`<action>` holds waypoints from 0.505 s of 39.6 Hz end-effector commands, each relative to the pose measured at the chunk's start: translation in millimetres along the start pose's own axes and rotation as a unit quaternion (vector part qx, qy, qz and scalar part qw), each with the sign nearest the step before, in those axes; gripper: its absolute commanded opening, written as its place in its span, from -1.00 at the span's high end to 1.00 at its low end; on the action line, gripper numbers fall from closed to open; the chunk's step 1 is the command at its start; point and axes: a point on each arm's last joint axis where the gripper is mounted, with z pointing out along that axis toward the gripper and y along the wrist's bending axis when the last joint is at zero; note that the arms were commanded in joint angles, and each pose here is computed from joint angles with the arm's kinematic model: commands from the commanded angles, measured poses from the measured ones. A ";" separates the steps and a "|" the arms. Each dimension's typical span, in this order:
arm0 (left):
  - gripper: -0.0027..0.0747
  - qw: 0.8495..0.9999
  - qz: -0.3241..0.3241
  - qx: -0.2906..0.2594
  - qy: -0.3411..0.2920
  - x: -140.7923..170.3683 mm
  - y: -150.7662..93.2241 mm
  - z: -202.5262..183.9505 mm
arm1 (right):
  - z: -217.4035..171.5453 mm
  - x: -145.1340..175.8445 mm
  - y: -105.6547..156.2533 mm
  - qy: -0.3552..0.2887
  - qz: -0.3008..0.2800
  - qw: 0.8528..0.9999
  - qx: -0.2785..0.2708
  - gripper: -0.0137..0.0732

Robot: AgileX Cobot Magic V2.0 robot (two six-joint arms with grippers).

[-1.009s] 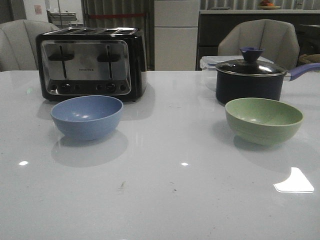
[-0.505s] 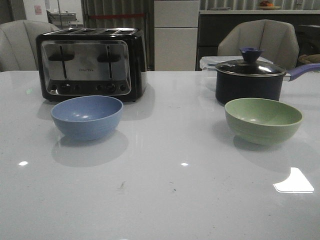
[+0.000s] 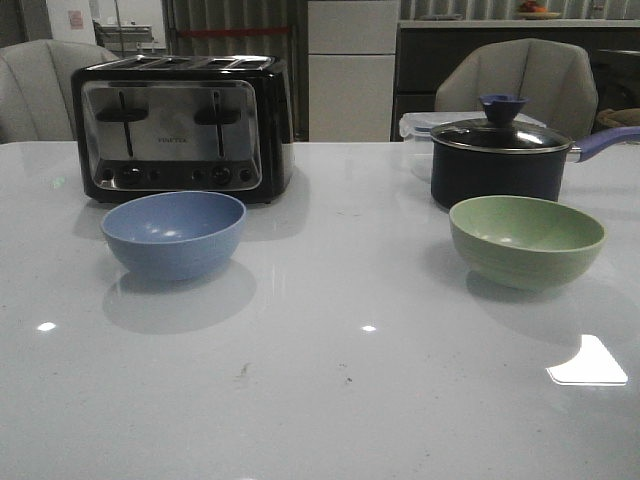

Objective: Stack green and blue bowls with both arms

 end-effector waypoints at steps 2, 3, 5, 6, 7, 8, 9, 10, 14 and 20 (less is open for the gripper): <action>0.69 1.000 -0.003 0.004 -0.021 -11.2 -1.0 6.5 | 16.6 -8.9 0.5 0.014 -0.004 1.000 0.001 0.54; 0.67 1.000 0.000 0.003 -0.016 -11.0 -1.0 8.3 | 20.3 -8.3 0.5 0.024 -0.004 1.000 0.001 0.53; 0.58 1.000 0.001 0.003 -0.012 -11.0 -1.0 10.4 | 29.3 -7.5 0.6 0.043 -0.005 0.999 0.002 0.41; 0.50 1.000 0.001 0.003 -0.010 -11.0 -1.1 11.2 | 34.4 -7.1 0.7 0.053 -0.005 0.999 0.002 0.35; 0.43 1.000 0.001 0.003 -0.009 -11.0 -1.1 11.8 | 39.4 -6.8 0.7 0.064 -0.005 0.998 0.002 0.23; 0.32 1.000 0.002 0.003 -0.008 -11.0 -1.1 12.2 | 43.0 -6.5 0.8 0.071 -0.005 0.997 0.002 0.13; 0.23 1.000 0.003 0.003 -0.008 -11.0 -1.1 12.1 | 47.5 -6.1 1.1 0.080 -0.003 0.997 0.001 -0.02; 0.12 1.000 0.003 0.003 -0.008 -11.0 -1.1 12.1 | 51.0 -5.8 1.5 0.086 0.000 0.996 0.000 -0.13; -0.19 1.000 0.003 0.003 -0.010 -11.3 -1.1 12.0 | 68.7 -6.5 4.0 0.109 0.017 0.994 -0.010 -0.55; -0.19 1.000 0.003 0.003 -0.011 -11.6 -1.1 12.0 | 107.0 -27.9 6.0 0.142 0.024 0.990 -0.011 -0.61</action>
